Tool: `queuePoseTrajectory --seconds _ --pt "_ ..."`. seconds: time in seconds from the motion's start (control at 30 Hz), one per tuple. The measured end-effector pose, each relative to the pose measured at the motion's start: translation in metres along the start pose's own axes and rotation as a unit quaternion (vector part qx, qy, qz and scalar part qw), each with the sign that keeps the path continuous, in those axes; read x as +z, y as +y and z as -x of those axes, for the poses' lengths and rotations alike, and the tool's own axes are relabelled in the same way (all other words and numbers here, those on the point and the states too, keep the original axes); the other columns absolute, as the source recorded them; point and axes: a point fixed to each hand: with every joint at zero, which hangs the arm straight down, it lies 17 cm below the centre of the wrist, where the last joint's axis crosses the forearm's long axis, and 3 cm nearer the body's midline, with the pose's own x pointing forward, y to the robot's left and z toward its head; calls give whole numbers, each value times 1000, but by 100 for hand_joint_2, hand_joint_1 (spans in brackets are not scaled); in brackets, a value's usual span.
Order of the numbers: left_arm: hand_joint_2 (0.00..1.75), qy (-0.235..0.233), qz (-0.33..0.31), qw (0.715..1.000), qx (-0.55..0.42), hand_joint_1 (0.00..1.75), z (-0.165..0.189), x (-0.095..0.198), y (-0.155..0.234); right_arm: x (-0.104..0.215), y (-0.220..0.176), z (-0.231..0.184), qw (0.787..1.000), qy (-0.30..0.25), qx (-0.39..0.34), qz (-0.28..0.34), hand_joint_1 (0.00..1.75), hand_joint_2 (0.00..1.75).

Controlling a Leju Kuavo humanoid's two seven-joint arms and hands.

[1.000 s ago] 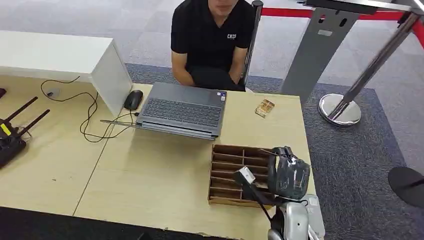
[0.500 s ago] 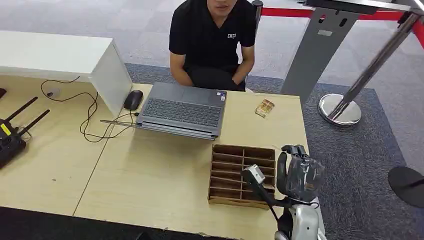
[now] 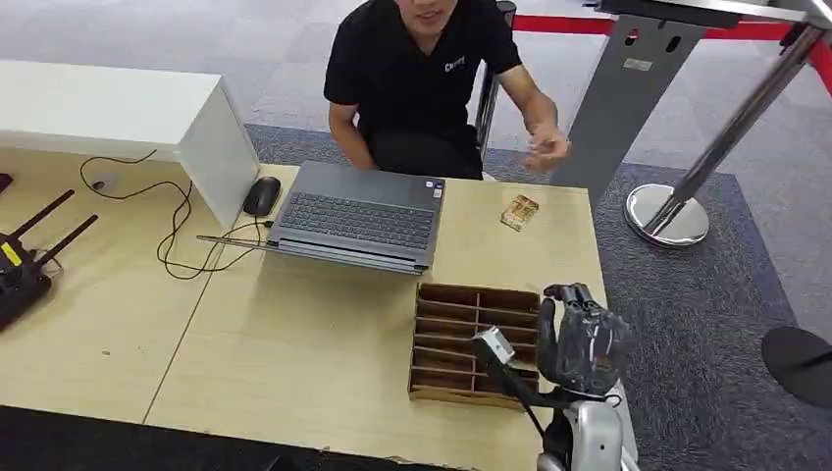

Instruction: Pass the card to the sensor for recognition and then transmit it.

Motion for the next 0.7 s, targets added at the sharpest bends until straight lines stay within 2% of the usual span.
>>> queuePoseTrajectory --seconds 0.37,0.7 --pt "175 0 2 1000 3 0 0 0 -1 -11 3 -24 999 -30 -20 6 175 175" --pt "175 0 6 1000 6 0 0 0 -2 -21 -1 -28 999 -30 -27 18 175 175"
